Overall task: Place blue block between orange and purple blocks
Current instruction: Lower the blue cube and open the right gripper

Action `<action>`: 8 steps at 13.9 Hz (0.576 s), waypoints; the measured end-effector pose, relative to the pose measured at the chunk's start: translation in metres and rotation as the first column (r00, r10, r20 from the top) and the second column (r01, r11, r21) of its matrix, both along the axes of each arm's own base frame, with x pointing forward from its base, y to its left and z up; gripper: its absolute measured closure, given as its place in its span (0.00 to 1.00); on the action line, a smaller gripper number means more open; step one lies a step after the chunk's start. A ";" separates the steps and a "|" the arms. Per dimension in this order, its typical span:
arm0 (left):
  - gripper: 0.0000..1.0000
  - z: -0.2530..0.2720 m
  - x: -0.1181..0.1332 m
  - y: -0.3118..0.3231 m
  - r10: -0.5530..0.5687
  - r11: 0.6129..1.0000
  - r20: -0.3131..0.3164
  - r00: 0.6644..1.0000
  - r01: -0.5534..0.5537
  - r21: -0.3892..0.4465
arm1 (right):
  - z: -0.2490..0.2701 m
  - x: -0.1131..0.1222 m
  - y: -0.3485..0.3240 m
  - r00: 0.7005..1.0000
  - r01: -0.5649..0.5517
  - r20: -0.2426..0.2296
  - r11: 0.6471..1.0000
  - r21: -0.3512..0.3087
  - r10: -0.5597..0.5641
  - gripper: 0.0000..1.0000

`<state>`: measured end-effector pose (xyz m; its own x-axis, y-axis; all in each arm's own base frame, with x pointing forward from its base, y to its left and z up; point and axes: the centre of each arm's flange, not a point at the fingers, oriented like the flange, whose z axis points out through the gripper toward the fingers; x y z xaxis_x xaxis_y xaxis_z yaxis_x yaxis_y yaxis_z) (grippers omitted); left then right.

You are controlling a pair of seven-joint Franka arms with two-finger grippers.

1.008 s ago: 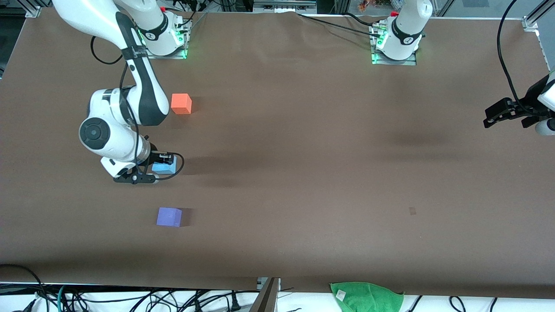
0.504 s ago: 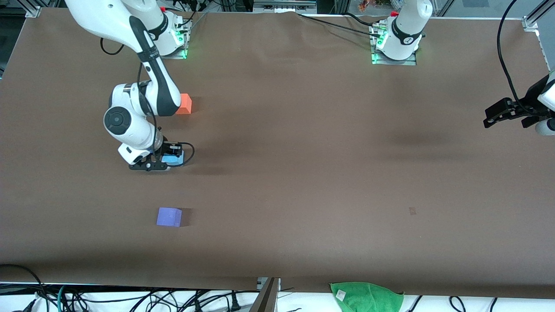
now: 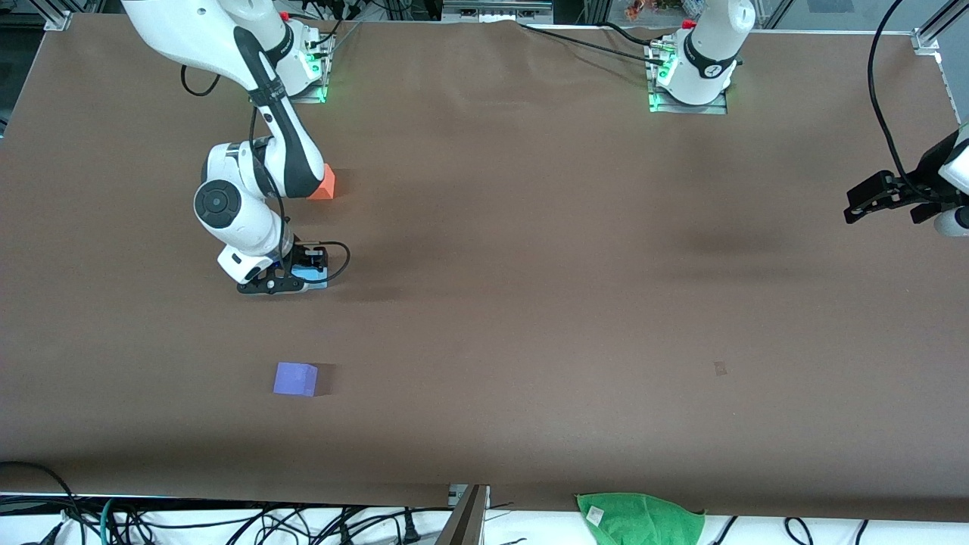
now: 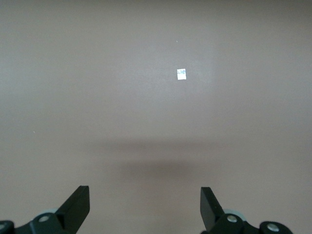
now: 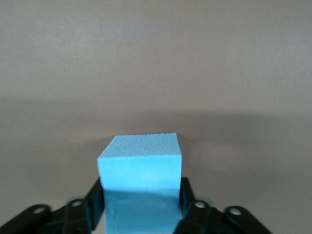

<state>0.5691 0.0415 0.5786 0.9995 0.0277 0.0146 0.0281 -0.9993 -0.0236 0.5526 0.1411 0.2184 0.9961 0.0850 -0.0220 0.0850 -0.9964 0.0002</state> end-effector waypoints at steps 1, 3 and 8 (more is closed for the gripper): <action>0.00 0.000 0.000 0.000 0.000 1.000 0.000 1.000 0.000 0.000 | 0.009 0.005 0.000 1.000 -0.015 0.014 1.000 0.005 0.015 0.20; 0.00 0.000 0.000 0.000 0.000 1.000 0.000 1.000 0.000 0.000 | 0.048 0.023 -0.004 1.000 -0.018 0.012 1.000 0.018 0.018 0.00; 0.00 0.000 0.000 0.000 0.000 1.000 0.000 1.000 0.000 0.000 | 0.209 0.069 -0.052 0.996 -0.050 -0.069 0.998 0.044 0.053 0.00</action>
